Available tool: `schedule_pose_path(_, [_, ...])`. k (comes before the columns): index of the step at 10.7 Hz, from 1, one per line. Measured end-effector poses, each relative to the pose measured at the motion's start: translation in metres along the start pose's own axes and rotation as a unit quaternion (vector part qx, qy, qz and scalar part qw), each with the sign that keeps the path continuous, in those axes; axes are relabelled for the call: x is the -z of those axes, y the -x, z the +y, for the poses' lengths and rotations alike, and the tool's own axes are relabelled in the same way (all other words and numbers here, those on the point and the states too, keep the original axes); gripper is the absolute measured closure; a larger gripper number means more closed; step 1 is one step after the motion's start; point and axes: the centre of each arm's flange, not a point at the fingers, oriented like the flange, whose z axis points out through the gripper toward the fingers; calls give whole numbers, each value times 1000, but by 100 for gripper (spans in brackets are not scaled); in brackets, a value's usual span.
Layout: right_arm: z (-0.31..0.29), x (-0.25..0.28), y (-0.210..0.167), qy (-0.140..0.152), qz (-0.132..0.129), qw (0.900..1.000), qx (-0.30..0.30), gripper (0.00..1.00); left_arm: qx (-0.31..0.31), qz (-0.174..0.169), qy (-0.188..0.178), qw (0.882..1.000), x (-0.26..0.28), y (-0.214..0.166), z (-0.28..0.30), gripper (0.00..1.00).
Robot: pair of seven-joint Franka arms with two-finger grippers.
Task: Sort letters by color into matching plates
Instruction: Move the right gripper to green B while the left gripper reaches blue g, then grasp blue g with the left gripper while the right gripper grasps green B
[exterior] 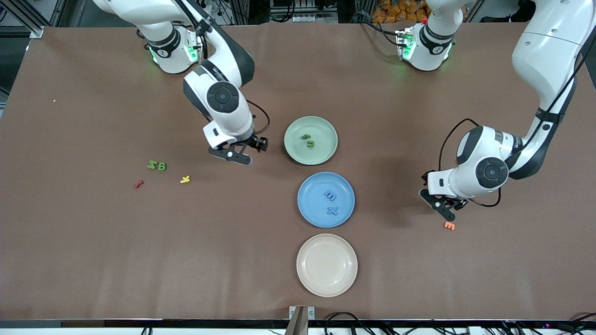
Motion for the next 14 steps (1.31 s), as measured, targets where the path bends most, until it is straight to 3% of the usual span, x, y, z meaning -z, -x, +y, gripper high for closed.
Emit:
schedule_pose_path(3, [61, -10, -6, 29, -6, 998, 54, 19, 4, 23, -1, 1000, -14, 4, -7, 0])
schedule_pose_path(6, [134, -12, -39, 53, -23, 994, 93, 19, -4, 41, -17, 999, -26, 3, 2, 0])
schedule_pose_path(9, [201, -24, -72, 53, -40, 990, 128, 18, -3, 36, -28, 999, -34, 6, 8, 0])
schedule_pose_path(14, [286, -62, -93, 30, -23, 983, 177, 18, 5, 32, -25, 999, -40, 15, 2, 0])
